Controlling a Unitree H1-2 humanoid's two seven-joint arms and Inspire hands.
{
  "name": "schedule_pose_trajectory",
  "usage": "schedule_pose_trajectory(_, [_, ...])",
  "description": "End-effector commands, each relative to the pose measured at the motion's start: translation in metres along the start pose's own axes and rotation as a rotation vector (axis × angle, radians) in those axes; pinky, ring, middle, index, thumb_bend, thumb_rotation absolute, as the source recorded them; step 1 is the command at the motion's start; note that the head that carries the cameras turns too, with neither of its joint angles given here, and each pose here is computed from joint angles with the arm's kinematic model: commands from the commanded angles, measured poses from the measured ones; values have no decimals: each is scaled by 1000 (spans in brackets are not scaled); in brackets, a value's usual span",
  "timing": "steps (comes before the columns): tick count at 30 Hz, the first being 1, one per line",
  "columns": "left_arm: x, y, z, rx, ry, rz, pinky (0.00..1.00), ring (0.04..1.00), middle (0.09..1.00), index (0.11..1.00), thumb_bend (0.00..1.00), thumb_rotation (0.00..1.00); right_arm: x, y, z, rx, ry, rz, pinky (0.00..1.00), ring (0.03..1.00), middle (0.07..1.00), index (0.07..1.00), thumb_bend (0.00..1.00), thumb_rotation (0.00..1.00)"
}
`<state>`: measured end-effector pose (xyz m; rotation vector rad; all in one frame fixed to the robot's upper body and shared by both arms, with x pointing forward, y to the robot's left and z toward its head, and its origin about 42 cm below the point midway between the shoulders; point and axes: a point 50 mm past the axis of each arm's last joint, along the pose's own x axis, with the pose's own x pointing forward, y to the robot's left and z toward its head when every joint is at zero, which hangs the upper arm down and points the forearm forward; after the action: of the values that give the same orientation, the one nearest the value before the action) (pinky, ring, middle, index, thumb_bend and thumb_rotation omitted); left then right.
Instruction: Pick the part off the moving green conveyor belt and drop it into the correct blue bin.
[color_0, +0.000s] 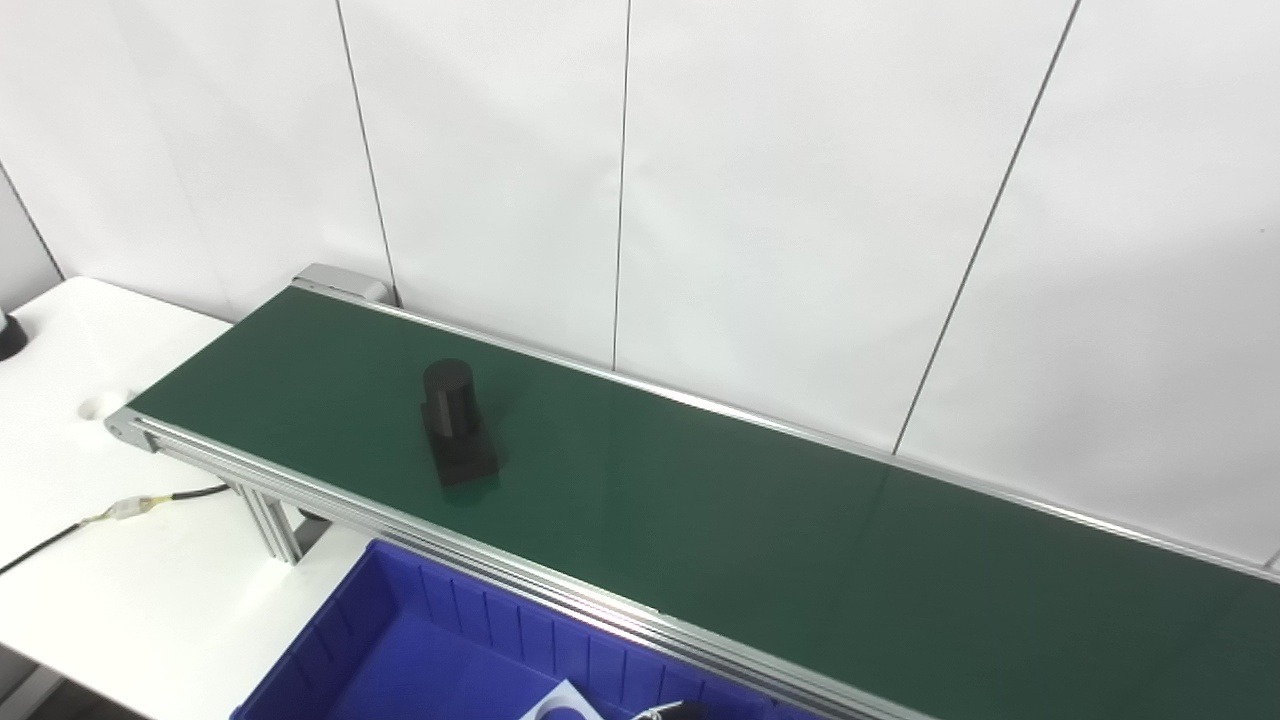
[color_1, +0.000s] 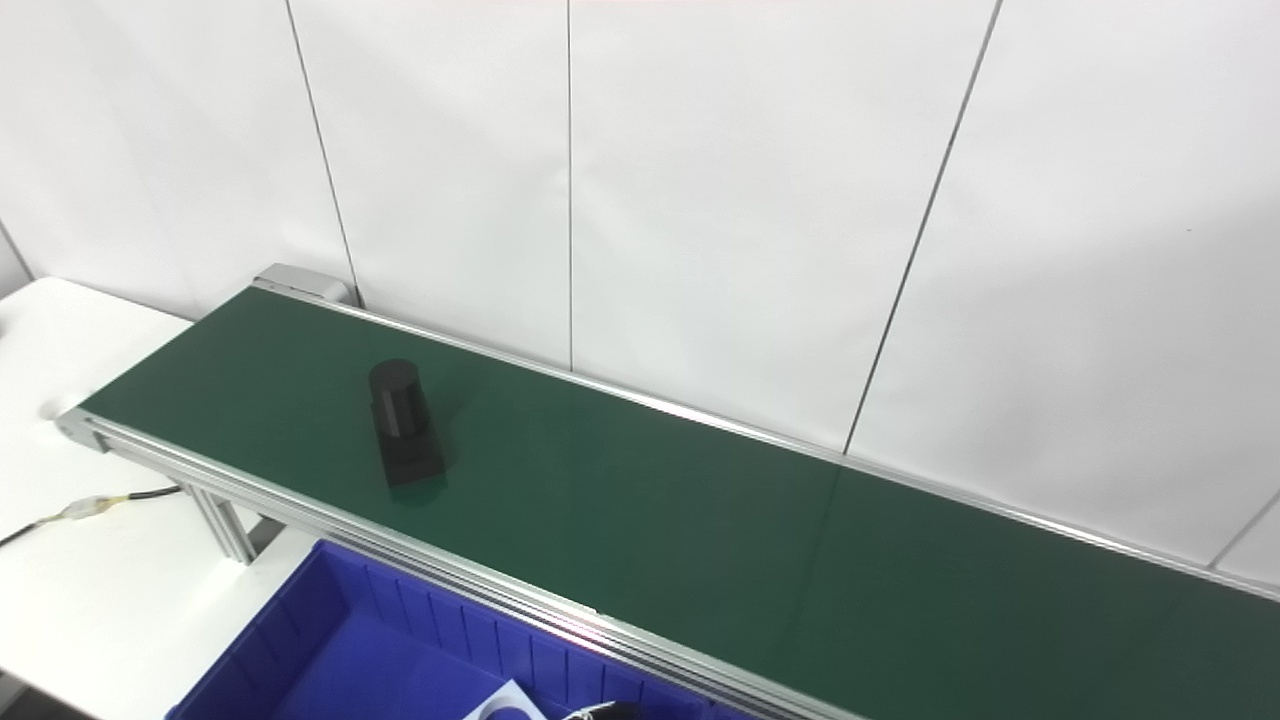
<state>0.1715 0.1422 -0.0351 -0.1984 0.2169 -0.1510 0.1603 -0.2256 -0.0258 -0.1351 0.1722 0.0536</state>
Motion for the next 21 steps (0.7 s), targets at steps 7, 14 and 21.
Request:
schedule_pose_trajectory(7, [6,-5,14,5,-73,-15,645,667,725,795,759,0,7,-2,12,-3,-76,-2,623,719,794,877,591,0])
schedule_pose_trajectory(14, [5,-5,18,-1,-73,-16,644,675,730,796,753,0,6,1,14,2,-84,1,622,717,793,878,604,0])
schedule_pose_trajectory(21, [-2,-1,24,-3,-87,-10,643,672,730,809,738,0,4,9,16,-1,-91,7,612,716,788,865,632,0])
